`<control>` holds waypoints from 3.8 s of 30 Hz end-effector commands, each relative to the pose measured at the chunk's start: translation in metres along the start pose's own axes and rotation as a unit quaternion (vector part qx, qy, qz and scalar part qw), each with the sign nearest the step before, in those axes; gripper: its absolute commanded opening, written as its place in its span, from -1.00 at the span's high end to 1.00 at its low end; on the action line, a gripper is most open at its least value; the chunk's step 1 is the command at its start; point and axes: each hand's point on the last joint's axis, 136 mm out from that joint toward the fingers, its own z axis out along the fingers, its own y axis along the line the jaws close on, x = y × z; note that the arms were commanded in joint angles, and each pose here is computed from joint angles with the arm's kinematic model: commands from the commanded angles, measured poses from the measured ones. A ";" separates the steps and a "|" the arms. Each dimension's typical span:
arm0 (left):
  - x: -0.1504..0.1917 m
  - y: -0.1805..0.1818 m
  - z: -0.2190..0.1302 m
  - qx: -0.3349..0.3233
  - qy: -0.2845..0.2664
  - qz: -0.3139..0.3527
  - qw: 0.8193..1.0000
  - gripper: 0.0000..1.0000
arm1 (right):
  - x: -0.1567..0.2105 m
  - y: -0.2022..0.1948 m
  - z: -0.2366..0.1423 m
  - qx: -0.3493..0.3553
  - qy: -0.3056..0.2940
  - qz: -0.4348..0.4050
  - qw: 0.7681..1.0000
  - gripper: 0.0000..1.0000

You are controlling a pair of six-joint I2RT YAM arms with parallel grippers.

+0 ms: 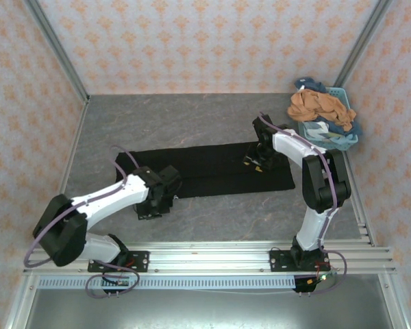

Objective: Fold and stack the t-shirts

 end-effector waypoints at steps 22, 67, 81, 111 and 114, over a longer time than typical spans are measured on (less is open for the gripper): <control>-0.097 0.084 -0.050 -0.149 -0.092 -0.051 0.983 1.00 | -0.003 -0.009 -0.002 0.029 -0.004 0.000 1.000 0.14; -0.174 0.043 -0.023 -0.008 -0.043 -0.180 0.983 0.53 | -0.028 -0.013 -0.014 0.022 -0.033 -0.009 0.999 0.13; -0.213 0.065 0.029 -0.062 -0.016 -0.168 0.984 0.54 | -0.051 -0.049 -0.007 0.078 -0.046 -0.005 0.996 0.15; -0.277 -0.029 0.046 0.030 -0.018 -0.192 0.981 0.37 | -0.013 -0.128 0.004 0.221 0.016 0.144 0.964 0.19; -0.320 -0.056 0.046 0.054 -0.034 -0.169 0.984 0.37 | 0.021 -0.119 0.007 0.199 0.031 0.181 0.963 0.18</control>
